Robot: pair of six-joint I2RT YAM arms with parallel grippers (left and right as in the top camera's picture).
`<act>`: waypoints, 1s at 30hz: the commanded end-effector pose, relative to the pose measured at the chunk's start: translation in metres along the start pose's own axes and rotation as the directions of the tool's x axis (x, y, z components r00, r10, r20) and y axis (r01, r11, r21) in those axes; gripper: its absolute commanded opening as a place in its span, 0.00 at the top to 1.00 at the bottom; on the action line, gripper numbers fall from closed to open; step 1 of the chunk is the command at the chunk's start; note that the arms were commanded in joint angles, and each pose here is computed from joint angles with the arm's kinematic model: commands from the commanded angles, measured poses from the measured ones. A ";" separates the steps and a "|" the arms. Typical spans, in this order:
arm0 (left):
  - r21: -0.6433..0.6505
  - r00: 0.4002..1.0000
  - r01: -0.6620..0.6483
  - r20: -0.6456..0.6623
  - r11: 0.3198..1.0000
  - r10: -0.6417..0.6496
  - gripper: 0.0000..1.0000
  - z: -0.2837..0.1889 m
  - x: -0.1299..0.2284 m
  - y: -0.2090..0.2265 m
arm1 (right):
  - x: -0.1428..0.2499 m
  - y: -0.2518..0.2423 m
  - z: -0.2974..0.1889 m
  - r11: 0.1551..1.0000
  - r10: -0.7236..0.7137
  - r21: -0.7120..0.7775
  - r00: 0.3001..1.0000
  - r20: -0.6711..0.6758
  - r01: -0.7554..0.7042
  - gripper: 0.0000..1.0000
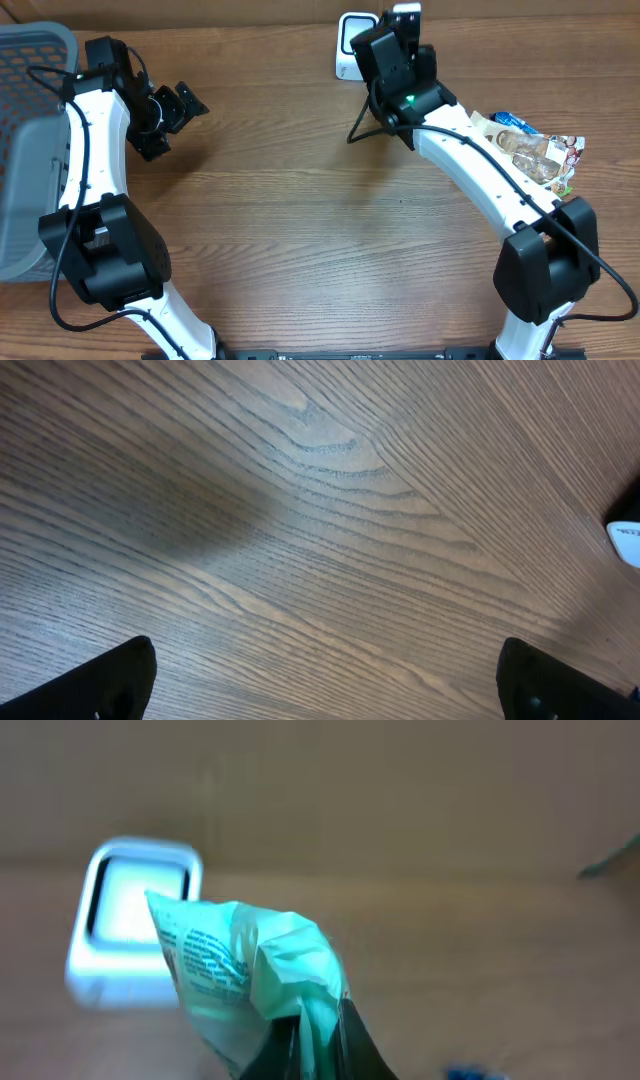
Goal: Scan the item barcode
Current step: 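Hold the mint-green packet in front of the white scanner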
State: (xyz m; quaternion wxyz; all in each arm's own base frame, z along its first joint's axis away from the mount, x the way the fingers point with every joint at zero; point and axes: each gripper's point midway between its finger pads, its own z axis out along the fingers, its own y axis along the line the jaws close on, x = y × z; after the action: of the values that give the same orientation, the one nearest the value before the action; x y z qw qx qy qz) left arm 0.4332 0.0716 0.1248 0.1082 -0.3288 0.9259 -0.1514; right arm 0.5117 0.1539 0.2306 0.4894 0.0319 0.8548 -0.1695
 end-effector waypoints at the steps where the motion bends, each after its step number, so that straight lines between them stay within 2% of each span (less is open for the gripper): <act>1: 0.001 1.000 0.006 0.020 1.000 -0.006 0.00 -0.006 -0.003 -0.003 | -0.023 -0.013 0.006 0.985 -0.135 0.123 0.987 0.087 0.124 0.96; 5: 0.001 1.000 0.006 0.020 1.000 -0.006 0.00 -0.006 -0.003 -0.003 | -0.032 0.007 0.022 0.933 -0.345 0.156 0.929 0.135 0.324 0.96; 7: 0.001 1.000 0.006 0.019 1.000 -0.006 0.00 -0.006 -0.003 -0.003 | -0.031 0.022 0.030 0.880 -0.467 0.179 0.872 0.146 0.441 0.96; 12: 0.001 1.000 0.006 0.019 1.000 -0.006 0.00 -0.006 -0.003 -0.003 | -0.021 0.054 0.046 0.795 -0.603 0.215 0.779 0.173 0.567 0.96; 15: 0.001 1.000 0.006 0.020 1.000 -0.006 0.00 -0.006 -0.003 -0.003 | -0.018 0.064 0.052 0.779 -0.624 0.230 0.758 0.189 0.584 0.96; 19: 0.001 1.000 0.006 0.019 1.000 -0.006 0.00 -0.006 -0.003 -0.003 | -0.009 0.081 0.060 0.714 -0.700 0.239 0.686 0.198 0.658 0.96; 23: 0.001 1.000 0.006 0.020 1.000 -0.006 0.00 -0.006 -0.003 -0.003 | -0.014 0.088 0.059 0.741 -0.671 0.258 0.700 0.245 0.620 0.96; 30: 0.001 1.000 0.006 0.019 1.000 -0.006 0.00 -0.006 -0.003 -0.003 | -0.025 0.100 0.055 0.743 -0.669 0.254 0.671 0.320 0.619 0.96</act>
State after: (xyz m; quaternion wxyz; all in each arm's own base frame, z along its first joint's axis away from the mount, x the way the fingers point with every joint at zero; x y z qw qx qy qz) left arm 0.4330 0.0721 0.1247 0.1084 -0.3291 0.9260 -0.1499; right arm 0.5903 0.2219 0.1987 0.5458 -0.2558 0.6926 -0.3962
